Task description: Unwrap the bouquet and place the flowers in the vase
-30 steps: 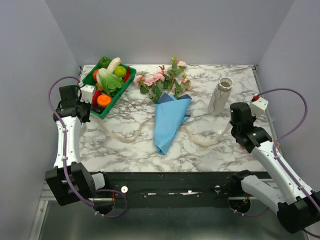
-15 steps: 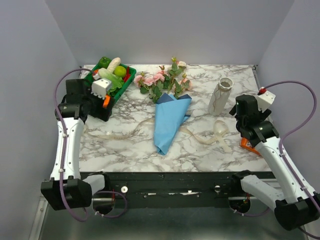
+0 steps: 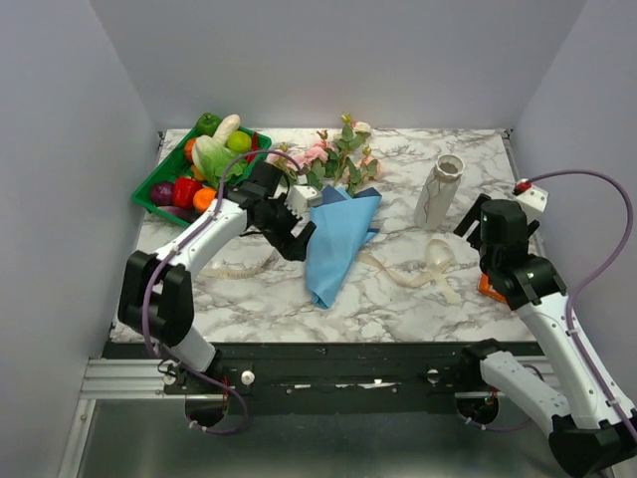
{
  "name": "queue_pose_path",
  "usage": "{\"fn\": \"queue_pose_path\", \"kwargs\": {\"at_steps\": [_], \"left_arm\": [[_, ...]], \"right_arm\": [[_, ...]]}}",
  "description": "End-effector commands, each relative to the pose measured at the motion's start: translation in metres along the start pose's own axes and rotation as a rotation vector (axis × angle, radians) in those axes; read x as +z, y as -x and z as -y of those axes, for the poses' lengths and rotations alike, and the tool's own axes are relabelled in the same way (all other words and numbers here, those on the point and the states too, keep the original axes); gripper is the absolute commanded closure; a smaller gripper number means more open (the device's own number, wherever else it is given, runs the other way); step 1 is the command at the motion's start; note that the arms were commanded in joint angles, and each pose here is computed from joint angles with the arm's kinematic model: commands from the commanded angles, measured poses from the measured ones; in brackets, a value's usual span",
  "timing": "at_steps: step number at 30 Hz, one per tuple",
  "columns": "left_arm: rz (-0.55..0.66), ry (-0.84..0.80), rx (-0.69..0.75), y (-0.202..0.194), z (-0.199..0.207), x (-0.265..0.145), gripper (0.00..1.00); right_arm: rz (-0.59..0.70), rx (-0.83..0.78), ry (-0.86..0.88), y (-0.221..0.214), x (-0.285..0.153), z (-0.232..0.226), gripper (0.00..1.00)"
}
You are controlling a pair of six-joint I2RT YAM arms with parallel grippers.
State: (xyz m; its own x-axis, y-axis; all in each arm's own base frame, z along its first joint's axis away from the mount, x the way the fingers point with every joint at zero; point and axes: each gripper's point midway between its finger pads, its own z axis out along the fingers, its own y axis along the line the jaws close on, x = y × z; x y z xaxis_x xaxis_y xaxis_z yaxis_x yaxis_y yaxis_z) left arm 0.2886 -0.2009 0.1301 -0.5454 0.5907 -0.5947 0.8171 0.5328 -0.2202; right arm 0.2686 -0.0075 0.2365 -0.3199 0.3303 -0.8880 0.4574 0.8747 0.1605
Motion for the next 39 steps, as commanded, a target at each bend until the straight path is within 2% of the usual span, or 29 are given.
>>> {"fn": "queue_pose_path", "kwargs": {"at_steps": [1, 7, 10, 12, 14, 16, 19, 21, 22, 24, 25, 31, 34, 39], "left_arm": [[-0.026, -0.092, 0.011, -0.010, 0.020, 0.026, 0.01], [-0.045, 0.007, 0.187, -0.032, 0.014, 0.036, 0.01], [-0.050, 0.075, 0.230, -0.036, 0.012, 0.033, 0.01], [-0.020, 0.090, 0.203, -0.031, 0.009, 0.022, 0.01], [0.042, 0.085, 0.140, -0.023, 0.001, 0.006, 0.01], [0.100, 0.098, 0.103, -0.011, -0.003, -0.012, 0.01], [0.175, 0.140, -0.008, -0.007, -0.029, -0.043, 0.01], [0.193, 0.196, -0.083, -0.013, -0.051, -0.060, 0.01], [0.192, 0.218, -0.103, -0.015, -0.057, -0.065, 0.01], [0.213, 0.267, -0.162, -0.025, -0.072, -0.080, 0.01], [0.215, 0.273, -0.179, -0.029, -0.074, -0.083, 0.01], [0.255, 0.332, -0.309, -0.048, -0.089, -0.113, 0.01], [0.269, 0.332, -0.337, -0.052, -0.088, -0.121, 0.01], [0.294, 0.353, -0.343, -0.059, -0.084, -0.130, 0.01]], "right_arm": [[-0.014, -0.011, 0.078, -0.005, -0.005, -0.008, 0.16], [-0.050, -0.059, 0.134, -0.020, 0.000, -0.018, 0.16], [-0.052, -0.161, 0.174, -0.029, -0.001, -0.038, 0.14], [-0.041, -0.248, 0.194, -0.033, -0.007, -0.058, 0.13], [-0.068, -0.417, 0.215, -0.058, -0.014, -0.085, 0.12], [-0.064, -0.495, 0.279, -0.069, -0.031, -0.114, 0.11], [-0.063, -0.646, 0.366, -0.097, -0.050, -0.152, 0.11], [-0.072, -0.758, 0.418, -0.122, -0.060, -0.172, 0.11], [-0.055, -0.820, 0.486, -0.130, -0.078, -0.190, 0.11], [-0.062, -0.924, 0.508, -0.155, -0.088, -0.206, 0.10], [-0.043, -0.976, 0.563, -0.162, -0.106, -0.220, 0.10], [-0.064, -1.235, 0.643, -0.221, -0.133, -0.251, 0.10], [-0.074, -1.296, 0.670, -0.237, -0.141, -0.259, 0.10], [-0.101, -1.398, 0.617, -0.271, -0.131, -0.259, 0.10]]}}
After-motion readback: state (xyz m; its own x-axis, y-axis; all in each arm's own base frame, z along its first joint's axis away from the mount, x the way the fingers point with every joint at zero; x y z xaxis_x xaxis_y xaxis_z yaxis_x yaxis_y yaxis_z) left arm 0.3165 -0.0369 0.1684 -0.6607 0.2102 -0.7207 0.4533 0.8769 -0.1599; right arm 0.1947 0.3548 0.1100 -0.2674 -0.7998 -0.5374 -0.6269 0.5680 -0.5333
